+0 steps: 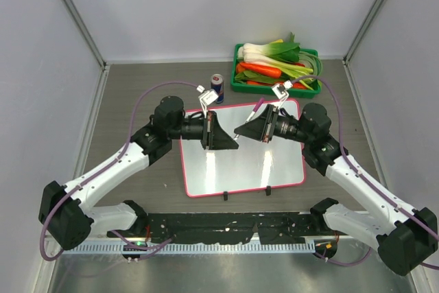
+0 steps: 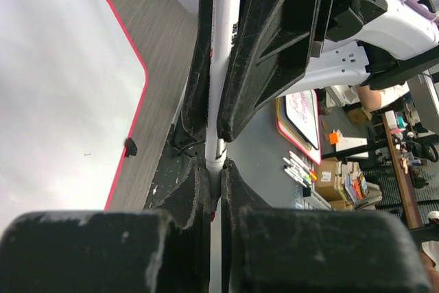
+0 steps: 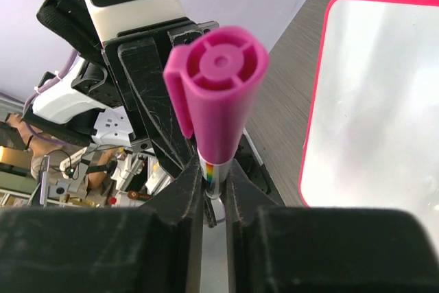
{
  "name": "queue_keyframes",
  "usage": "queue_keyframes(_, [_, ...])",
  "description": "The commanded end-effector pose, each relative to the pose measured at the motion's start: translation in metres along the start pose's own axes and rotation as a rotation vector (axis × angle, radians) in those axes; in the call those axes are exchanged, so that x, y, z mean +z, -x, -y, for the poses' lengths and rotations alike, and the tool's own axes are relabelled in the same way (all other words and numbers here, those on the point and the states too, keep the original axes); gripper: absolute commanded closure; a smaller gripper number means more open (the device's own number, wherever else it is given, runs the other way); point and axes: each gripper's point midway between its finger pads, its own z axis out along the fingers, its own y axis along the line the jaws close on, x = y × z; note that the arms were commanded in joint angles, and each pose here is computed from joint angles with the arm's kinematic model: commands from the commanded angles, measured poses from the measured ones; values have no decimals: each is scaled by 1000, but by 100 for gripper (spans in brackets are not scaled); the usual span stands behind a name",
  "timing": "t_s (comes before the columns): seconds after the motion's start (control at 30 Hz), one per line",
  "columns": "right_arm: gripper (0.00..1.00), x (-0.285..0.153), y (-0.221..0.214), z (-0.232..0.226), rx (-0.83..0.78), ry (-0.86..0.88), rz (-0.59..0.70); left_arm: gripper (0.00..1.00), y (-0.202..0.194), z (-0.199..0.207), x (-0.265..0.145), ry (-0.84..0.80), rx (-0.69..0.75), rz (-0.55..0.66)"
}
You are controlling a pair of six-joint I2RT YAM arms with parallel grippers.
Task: Write a sentence on the whiteboard
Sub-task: Pass from the left arm to the right
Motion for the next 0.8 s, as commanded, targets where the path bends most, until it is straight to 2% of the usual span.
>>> queue_keyframes(0.0, [99, -5, 1, -18, -58, 64, 6, 100, 3, 7, -6, -11, 42, 25])
queue_keyframes(0.4, [99, -15, -5, -13, -84, 9, 14, 100, 2, -20, -14, 153, 9, 93])
queue_keyframes(0.43, [99, -15, -3, -11, -86, -3, 24, 98, 3, -20, -14, 157, 7, 100])
queue_keyframes(0.47, [99, -16, -1, -10, -89, -14, 37, 90, 4, -19, -15, 157, 4, 105])
queue_keyframes(0.53, [98, -18, 4, -6, -93, -55, 63, 58, 6, -17, -17, 164, 4, 116])
queue_keyframes(0.63, [99, -20, 5, 0, -96, -99, 69, 27, 11, -13, -24, 186, 11, 143])
queue_keyframes(0.7, [99, -21, 4, 7, -91, -132, 70, 17, 12, -11, -30, 211, 19, 155])
queue_keyframes(0.77, [99, -25, 0, 13, -78, -171, 66, 13, 10, -13, -37, 256, 16, 159])
